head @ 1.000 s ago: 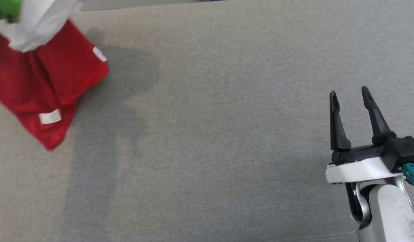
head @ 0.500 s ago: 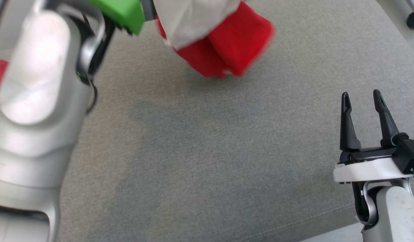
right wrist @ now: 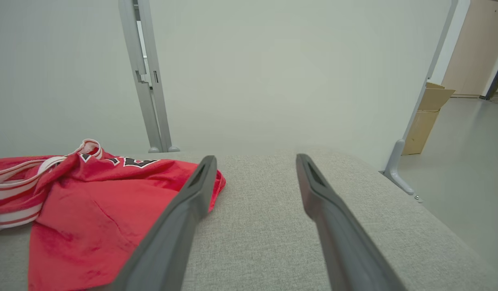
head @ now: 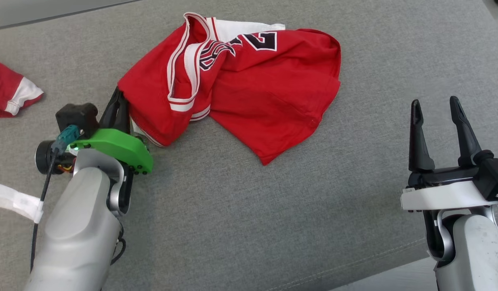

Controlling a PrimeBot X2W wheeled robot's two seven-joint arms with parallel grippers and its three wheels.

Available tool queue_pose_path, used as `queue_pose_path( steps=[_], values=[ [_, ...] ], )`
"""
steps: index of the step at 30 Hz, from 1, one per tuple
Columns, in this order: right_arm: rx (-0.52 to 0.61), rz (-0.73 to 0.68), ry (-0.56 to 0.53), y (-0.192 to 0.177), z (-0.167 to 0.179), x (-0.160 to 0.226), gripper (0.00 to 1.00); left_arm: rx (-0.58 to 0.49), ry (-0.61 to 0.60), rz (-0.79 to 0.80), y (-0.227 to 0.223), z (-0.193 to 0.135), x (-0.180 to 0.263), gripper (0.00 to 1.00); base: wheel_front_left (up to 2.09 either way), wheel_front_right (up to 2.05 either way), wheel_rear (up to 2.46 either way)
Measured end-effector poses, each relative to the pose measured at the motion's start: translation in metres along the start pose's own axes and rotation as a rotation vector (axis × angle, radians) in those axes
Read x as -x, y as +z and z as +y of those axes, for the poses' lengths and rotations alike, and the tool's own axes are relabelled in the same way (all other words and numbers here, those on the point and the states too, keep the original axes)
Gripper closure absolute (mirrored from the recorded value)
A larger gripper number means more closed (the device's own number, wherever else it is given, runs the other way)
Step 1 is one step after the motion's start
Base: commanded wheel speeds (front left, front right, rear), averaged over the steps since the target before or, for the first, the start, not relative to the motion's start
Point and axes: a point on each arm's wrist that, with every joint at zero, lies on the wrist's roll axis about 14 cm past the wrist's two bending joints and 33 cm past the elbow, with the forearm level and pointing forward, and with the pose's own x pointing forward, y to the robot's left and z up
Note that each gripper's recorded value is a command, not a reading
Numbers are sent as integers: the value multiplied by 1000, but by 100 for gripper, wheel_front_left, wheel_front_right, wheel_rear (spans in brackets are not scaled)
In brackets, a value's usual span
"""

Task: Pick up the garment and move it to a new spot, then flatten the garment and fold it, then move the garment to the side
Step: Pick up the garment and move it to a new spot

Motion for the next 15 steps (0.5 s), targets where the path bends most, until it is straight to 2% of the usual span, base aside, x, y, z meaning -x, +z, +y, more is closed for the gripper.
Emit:
queue_pose_path(
  steps=[2, 3, 4, 5, 11, 15],
  values=[
    [-3, 2, 15, -2, 6, -3, 0, 24, 37, 23, -12, 10, 8, 100, 0, 0, 0],
    [-5, 2, 23, -2, 8, -4, 0, 38, 49, 33, -16, 13, 11, 67, 0, 0, 0],
    [-9, 3, 33, -3, 12, -5, 0, 46, 59, 38, -20, 15, 15, 25, 0, 0, 0],
    [-12, 4, 43, -4, 16, -6, 0, 55, 69, 42, -22, 17, 17, 0, 0, 0, 0],
    [-32, 9, 90, -9, 34, -12, 0, 111, 88, -27, -4, 21, 26, 0, 0, 0, 0],
    [-45, 11, 112, -9, 43, -12, 0, 102, 94, -79, 9, 24, 41, 0, 0, 0, 0]
  ],
)
